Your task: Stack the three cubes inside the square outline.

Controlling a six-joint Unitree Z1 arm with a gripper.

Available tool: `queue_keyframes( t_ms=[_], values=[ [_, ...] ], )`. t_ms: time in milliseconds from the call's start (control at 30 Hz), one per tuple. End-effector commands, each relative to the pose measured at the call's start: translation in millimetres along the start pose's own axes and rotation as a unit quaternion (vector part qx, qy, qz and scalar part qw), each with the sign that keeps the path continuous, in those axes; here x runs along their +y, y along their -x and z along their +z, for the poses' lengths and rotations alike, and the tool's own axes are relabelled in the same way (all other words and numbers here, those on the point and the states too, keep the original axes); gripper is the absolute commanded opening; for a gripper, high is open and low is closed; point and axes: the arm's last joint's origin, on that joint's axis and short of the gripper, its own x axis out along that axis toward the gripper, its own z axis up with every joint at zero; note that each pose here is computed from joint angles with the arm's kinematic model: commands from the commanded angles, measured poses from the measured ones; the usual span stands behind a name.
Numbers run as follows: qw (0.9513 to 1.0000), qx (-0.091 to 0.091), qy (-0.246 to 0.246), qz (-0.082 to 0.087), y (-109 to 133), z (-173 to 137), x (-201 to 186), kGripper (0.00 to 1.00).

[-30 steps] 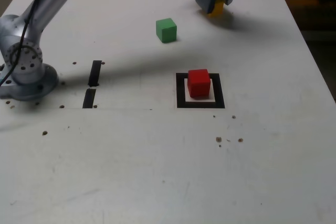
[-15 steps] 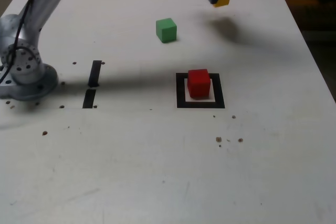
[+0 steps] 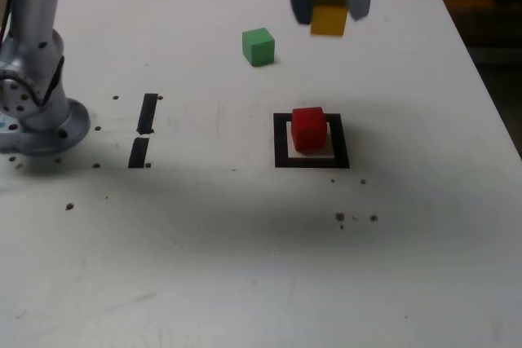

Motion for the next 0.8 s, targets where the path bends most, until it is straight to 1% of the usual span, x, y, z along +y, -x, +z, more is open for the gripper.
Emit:
queue_keyframes(
  t_ms=[0, 67, 233, 333, 533, 667, 767],
  values=[
    [0.9999, 0.012, 0.004, -0.002, -11.0, -1.0, -10.6, 0.17],
    [0.9998, 0.018, 0.005, -0.004, -21.1, 0.1, -20.3, 0.17],
    [0.9996, 0.021, 0.016, -0.008, -41.9, 2.9, -35.8, 0.17],
    [0.9994, 0.026, 0.024, -0.006, -47.7, 2.2, -38.0, 0.17],
    [0.9988, 0.036, 0.033, 0.005, -60.2, -0.1, -38.2, 0.17],
    [0.9987, 0.036, 0.035, 0.007, -69.5, -0.5, -39.0, 0.17],
    [0.9987, 0.035, 0.037, 0.005, -72.0, -0.8, -39.4, 0.17]
  ],
)
